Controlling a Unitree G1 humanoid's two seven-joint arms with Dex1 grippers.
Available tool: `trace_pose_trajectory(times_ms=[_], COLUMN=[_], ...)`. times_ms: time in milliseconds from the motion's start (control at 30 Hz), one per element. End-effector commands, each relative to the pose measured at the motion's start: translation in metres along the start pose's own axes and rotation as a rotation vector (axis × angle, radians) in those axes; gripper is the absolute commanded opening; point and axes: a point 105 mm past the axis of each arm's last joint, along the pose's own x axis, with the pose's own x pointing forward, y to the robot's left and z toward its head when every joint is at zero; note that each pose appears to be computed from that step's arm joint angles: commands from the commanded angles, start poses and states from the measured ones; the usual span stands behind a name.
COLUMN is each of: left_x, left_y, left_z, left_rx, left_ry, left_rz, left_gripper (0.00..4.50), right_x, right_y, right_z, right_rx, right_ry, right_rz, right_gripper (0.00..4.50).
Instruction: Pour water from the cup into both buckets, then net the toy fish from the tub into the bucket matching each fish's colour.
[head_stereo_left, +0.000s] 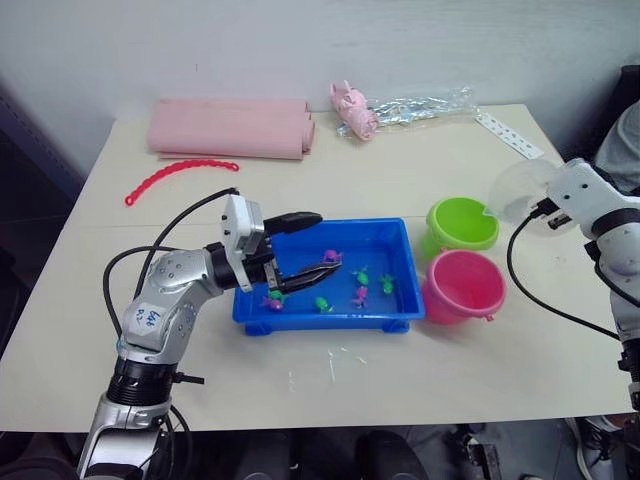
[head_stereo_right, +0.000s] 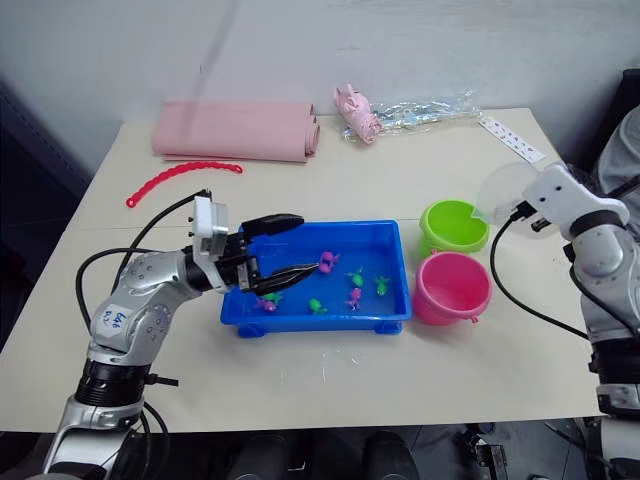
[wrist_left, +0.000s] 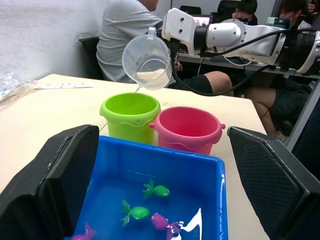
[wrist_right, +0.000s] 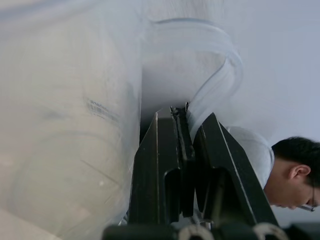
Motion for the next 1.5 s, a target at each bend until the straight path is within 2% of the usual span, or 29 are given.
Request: trace_pose_trajectory(times_ms=[33,267,733,1200,1500], left_x=[0.004,0.006,0.013,0.009,0.01], left_y=[-0.008,-0.012,-0.014,-0.017,-0.018], left_z=[0.008,0.006,0.006,0.005,0.004], left_rx=[0.034,0.024,0.02,0.022,0.022], left_ry=[-0.028,-0.03,-0.049,-0.044,-0.049], left_rz=[-0.016,-0.021,-0.029,-0.044,-0.04], left_gripper=[4.5,4.5,4.5,4.5,4.5], right_x=[0.002,0.004,0.01,0.015,0.017], right_y=[-0.03,-0.034,-0.029,-0.041,-0.049], right_z=[0.014,0.024,0.033,0.047,0.046], right_rx=[-0.108,-0.244,-0.391,-0.486,-0.532], right_ry=[-0.046,-0.087,-0.139,-0.217,-0.22], right_rz=[-0.101,-0.123,-0.122,-0.169,-0.204], right_gripper=[0.02,0.02,0.02,0.02,0.02])
